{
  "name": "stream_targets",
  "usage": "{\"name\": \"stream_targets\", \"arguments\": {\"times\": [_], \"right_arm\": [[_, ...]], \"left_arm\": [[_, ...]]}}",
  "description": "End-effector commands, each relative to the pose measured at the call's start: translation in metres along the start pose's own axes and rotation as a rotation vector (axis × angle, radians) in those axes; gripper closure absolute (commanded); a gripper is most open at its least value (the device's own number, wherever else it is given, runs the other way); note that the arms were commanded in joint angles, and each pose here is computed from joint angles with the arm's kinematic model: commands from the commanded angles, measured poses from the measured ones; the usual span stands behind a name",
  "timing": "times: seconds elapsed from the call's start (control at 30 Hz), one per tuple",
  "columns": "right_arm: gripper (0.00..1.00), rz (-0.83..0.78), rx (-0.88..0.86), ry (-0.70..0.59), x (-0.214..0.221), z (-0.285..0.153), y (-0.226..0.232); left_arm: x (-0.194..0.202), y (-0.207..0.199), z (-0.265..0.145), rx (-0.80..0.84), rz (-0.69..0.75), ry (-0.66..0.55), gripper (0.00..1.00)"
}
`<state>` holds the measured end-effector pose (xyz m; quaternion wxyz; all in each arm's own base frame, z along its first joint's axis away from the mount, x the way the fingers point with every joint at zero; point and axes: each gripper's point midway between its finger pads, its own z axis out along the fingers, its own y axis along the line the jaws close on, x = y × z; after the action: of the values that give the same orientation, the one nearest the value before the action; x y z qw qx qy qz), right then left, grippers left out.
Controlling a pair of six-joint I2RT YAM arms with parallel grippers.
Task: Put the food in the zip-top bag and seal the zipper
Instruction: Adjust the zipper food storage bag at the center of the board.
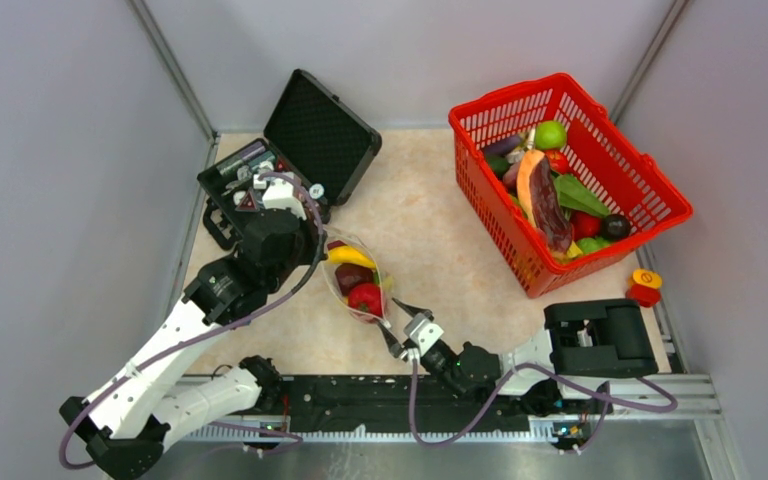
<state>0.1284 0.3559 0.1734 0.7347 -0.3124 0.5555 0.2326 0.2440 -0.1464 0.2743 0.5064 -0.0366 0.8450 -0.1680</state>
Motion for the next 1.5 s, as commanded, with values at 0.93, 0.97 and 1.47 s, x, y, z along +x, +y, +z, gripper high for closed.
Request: {"name": "stream_targets", "arguments": {"times": [0.93, 0.97, 1.47], "right_arm": [[0.90, 0.181, -0.006, -0.158, -0.033, 0.004, -0.015], [0.92, 0.175, -0.006, -0.157, -0.033, 0.005, -0.015], [1.00, 0.176, 0.015, -0.167, -0.036, 0.002, -0.027]], "left_arm": [[-0.017, -0.007, -0.002, 0.033, -0.047, -0.071, 1.00], [-0.016, -0.006, -0.002, 0.032, -0.048, -0.071, 1.00], [-0.017, -0.006, -0.004, 0.042, -0.047, -0.077, 1.00]]}}
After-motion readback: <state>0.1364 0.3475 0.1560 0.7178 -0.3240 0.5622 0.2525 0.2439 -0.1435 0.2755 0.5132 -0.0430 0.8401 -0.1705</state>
